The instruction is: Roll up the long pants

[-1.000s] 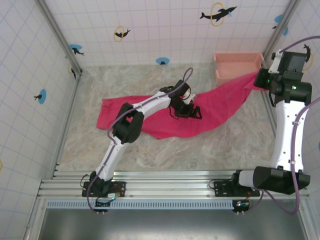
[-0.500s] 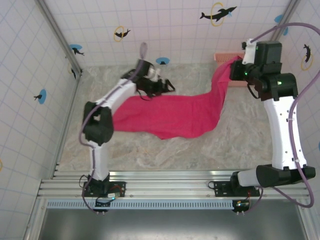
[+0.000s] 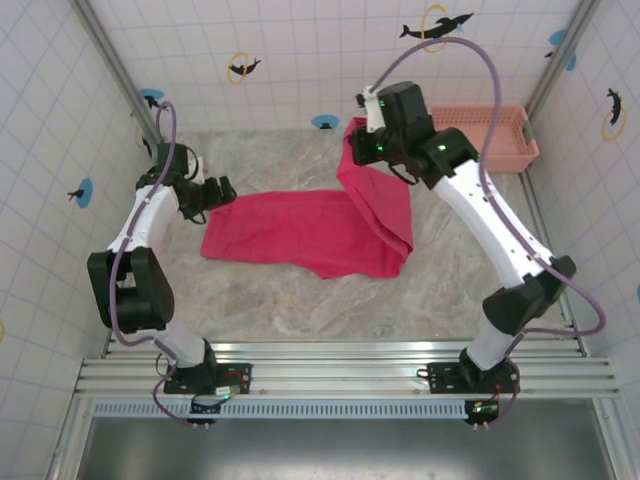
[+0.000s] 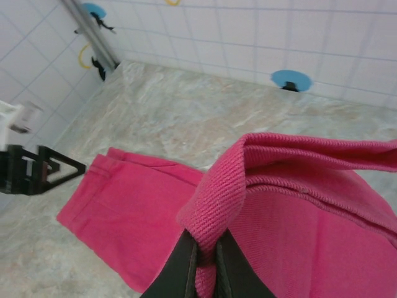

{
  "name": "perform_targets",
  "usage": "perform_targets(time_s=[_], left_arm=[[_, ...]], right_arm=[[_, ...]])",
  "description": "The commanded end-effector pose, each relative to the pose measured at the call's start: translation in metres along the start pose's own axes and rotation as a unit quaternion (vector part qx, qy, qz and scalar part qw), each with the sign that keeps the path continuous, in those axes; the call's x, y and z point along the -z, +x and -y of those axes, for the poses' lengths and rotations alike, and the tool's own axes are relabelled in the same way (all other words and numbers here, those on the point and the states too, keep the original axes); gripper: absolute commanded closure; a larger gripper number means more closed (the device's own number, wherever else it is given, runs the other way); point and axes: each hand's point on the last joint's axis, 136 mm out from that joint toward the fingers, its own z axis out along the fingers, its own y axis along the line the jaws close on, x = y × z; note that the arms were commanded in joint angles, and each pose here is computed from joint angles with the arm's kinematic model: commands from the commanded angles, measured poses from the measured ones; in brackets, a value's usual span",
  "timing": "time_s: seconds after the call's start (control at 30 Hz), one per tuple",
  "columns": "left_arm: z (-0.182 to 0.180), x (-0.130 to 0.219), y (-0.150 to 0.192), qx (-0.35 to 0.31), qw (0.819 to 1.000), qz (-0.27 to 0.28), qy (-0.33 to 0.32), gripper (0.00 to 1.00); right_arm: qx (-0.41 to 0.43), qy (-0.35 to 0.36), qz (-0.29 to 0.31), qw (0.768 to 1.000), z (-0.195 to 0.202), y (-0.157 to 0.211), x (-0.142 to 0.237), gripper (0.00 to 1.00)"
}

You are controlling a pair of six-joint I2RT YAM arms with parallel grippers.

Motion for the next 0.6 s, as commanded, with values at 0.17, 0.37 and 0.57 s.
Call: perform_targets(time_s=[0.17,0.37,0.57], left_arm=[[-0.036,-0.010,0.012,0.054,0.998,-0.014,0.004,0.03],[-0.060,-0.002,0.007,0.079,0.997,-0.003,-0.007,0.02],[-0.069,-0.005,0.003,0.100,0.995,-0.005,0.003,0.02]], right_arm=[[0.018,-0.086,0.024,0.996,-0.081,-0.022,-0.065,1.00],[0.017,-0.116,-0.026,0.993,-0.113,0.016,-0.117,1.00],[0.007,-0.156,-0.069,0.985,-0.147,0.057,-0.158,1.00]])
